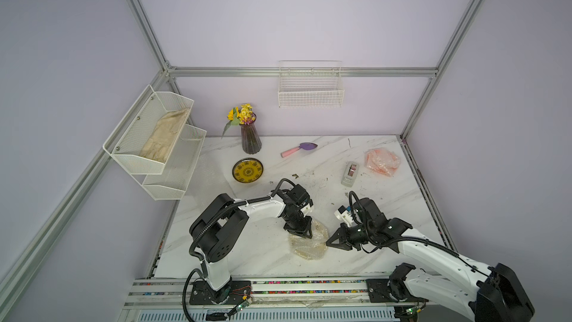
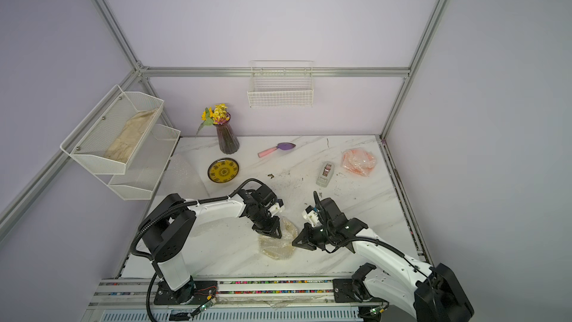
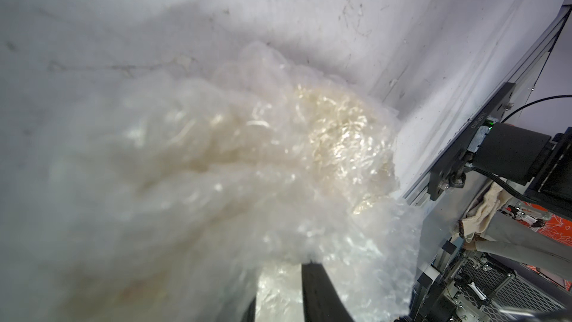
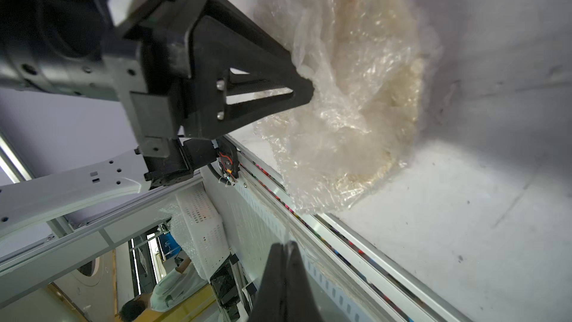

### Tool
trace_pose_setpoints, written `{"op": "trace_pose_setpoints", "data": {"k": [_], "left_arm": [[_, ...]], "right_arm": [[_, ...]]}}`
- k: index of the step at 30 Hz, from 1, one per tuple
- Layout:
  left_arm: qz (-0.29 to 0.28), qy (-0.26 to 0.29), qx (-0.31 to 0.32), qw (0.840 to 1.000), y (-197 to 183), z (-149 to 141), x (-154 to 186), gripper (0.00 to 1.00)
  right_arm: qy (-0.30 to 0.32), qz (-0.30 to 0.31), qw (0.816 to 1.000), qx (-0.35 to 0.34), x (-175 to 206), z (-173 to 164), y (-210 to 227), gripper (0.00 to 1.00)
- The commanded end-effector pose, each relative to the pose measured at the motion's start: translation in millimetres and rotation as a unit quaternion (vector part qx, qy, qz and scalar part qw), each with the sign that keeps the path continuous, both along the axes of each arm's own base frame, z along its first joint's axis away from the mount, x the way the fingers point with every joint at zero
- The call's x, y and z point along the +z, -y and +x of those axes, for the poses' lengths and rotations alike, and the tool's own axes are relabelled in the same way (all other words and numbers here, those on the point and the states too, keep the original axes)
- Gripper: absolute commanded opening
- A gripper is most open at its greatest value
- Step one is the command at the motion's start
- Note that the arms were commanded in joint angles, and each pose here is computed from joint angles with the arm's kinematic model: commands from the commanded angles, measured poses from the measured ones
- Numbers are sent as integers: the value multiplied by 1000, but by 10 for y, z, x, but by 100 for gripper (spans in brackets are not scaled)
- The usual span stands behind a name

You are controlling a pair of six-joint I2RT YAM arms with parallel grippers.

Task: Wrap dinner plates in bubble wrap
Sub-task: Stick the tape on the bubble wrap.

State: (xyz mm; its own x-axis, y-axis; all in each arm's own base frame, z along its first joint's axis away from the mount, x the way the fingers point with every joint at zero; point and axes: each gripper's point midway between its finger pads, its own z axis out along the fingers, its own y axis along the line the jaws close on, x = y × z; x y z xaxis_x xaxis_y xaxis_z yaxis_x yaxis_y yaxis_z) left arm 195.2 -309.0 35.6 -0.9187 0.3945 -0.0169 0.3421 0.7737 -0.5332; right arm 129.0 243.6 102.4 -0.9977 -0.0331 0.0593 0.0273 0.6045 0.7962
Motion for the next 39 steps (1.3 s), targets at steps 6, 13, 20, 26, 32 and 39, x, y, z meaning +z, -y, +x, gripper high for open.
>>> {"op": "trace_pose_setpoints", "data": {"k": [6, 13, 20, 26, 32, 39], "left_arm": [[34, 20, -6, 999, -147, -46, -172, 27], [30, 20, -5, 999, -140, -66, -142, 27], [17, 36, 0, 999, -110, -49, 20, 27], [-23, 54, 20, 998, 23, -73, 417, 27], [-36, 29, 17, 999, 248, -165, 359, 27], [4, -25, 1, 1000, 189, -356, -87, 21]], "right_arm": [[45, 14, 999, -15, -182, 375, -293, 0], [47, -8, 998, -29, -494, 524, -338, 0], [42, -39, 998, -33, -765, 504, -250, 0], [25, -64, 997, -40, -907, 411, -136, 0], [-5, -73, 995, -73, -973, 363, -59, 0], [-43, -111, 987, -110, -1007, 320, 66, 0]]}}
